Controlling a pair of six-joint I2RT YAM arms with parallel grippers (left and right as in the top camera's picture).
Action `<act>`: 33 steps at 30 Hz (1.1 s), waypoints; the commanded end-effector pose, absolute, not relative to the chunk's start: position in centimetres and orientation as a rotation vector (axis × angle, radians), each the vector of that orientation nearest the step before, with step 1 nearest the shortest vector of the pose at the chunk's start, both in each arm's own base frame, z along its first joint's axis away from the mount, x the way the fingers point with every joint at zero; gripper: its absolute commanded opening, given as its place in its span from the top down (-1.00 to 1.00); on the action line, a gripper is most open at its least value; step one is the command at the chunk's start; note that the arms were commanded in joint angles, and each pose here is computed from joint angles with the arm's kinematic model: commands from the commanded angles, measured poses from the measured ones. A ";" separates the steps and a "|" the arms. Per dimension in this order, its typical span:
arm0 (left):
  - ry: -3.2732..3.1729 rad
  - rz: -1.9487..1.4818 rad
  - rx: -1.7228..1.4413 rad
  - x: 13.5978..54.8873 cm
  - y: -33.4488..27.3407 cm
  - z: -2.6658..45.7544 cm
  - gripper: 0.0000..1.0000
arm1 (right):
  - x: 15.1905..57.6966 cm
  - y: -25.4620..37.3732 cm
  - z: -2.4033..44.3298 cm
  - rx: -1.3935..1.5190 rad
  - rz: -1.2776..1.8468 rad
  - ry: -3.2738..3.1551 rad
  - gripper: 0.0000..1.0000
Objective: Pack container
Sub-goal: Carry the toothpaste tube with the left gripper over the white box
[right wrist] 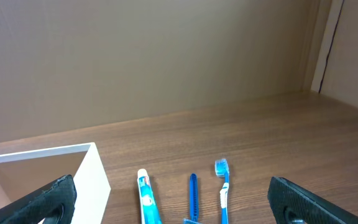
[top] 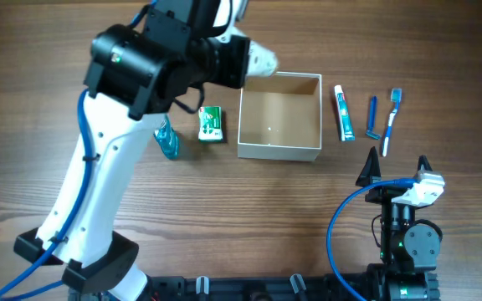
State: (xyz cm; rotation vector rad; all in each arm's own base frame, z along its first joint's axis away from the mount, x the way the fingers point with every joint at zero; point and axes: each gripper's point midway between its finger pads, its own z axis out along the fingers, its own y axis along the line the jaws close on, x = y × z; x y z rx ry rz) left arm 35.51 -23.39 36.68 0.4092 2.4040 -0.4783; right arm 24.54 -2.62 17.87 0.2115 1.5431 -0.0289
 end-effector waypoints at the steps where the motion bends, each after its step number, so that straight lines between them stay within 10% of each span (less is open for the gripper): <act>1: 2.389 -0.506 0.459 37.2 -26.3 35.3 0.92 | 24.5 -2.6 18.1 0.223 -0.011 1.531 -0.99; 33: 2.743 -0.200 0.273 41.2 -26.0 21.3 0.92 | 24.5 -2.6 18.1 0.223 -0.011 1.531 -0.99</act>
